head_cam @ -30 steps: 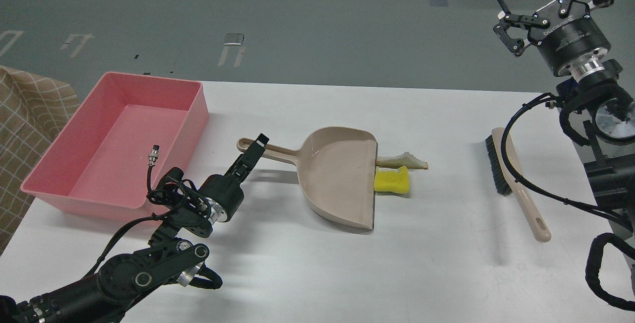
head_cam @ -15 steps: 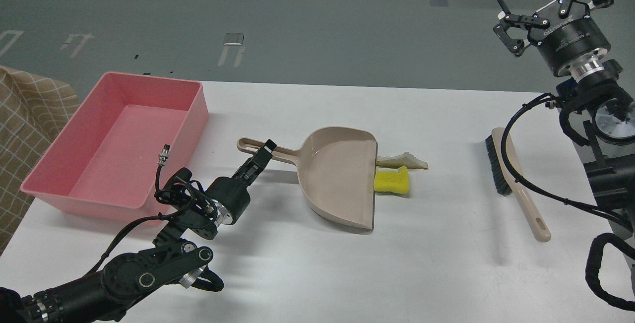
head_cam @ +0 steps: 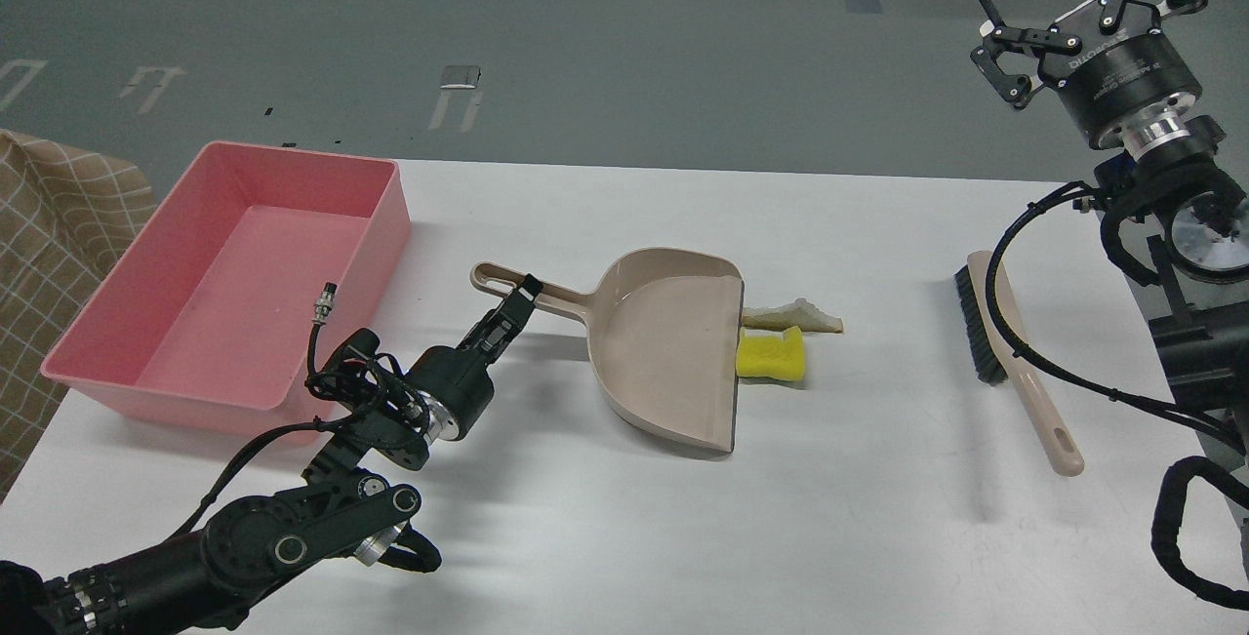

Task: Sweep and dump garbage into bin
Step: 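Lower the right gripper to the wooden brush handle and grasp it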

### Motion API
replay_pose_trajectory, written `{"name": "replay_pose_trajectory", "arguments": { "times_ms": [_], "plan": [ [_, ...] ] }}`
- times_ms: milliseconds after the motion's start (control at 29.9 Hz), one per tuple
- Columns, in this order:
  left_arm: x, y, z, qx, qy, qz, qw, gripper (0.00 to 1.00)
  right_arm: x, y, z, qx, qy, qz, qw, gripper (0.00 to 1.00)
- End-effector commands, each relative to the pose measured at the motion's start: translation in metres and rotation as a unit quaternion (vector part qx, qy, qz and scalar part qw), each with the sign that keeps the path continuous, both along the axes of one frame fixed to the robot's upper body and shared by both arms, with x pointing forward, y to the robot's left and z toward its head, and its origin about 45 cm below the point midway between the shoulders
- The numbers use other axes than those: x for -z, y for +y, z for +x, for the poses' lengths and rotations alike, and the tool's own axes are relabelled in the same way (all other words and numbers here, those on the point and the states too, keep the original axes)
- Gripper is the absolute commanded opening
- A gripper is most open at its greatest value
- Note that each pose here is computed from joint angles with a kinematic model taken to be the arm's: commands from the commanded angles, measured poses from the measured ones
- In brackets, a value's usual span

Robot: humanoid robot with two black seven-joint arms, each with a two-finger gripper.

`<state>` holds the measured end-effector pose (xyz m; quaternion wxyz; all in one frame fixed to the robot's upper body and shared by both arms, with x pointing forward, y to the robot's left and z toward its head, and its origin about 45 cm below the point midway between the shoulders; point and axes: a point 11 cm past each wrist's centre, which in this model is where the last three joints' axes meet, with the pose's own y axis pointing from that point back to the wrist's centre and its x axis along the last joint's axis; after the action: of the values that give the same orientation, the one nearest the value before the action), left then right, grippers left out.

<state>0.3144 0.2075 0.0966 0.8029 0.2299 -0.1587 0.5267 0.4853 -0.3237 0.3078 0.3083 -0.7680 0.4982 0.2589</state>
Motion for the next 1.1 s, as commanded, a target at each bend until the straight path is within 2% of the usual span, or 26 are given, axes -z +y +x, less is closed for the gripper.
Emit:
{"name": "replay_pose_trajectory", "arguments": {
  "times_ms": [0, 301, 468, 669, 869, 903, 1070],
  "plan": [
    [0.0, 0.0, 0.0, 0.0, 0.001, 0.0, 1.0, 0.17, 0.001, 0.0, -0.001, 0.0, 0.001, 0.0, 1.0, 1.0],
    [-0.001, -0.001, 0.002, 0.0, 0.0, 0.0, 1.0, 0.16, -0.001, 0.0, -0.001, -0.003, 0.0, -0.009, 1.0, 1.0],
    [-0.001, -0.001, 0.002, -0.001, 0.001, 0.0, 1.0, 0.15, 0.004, 0.017, 0.001, -0.029, 0.009, -0.08, 0.996, 1.0],
    [-0.002, -0.001, 0.002, 0.0, 0.0, 0.001, 1.0, 0.15, 0.008, 0.017, 0.001, -0.057, 0.022, -0.245, 0.968, 0.98],
    [-0.002, -0.002, 0.002, 0.0, 0.0, 0.0, 1.0, 0.15, 0.018, 0.006, -0.01, -0.106, 0.039, -0.453, 0.884, 0.97],
    [-0.002, -0.002, 0.002, 0.0, 0.0, 0.0, 1.0, 0.15, 0.018, 0.006, -0.01, -0.106, 0.039, -0.454, 0.884, 0.97],
    [-0.002, -0.002, 0.002, 0.001, 0.0, -0.001, 1.0, 0.15, 0.021, 0.005, -0.021, -0.145, 0.03, -0.584, 0.798, 0.98]
  ]
}}
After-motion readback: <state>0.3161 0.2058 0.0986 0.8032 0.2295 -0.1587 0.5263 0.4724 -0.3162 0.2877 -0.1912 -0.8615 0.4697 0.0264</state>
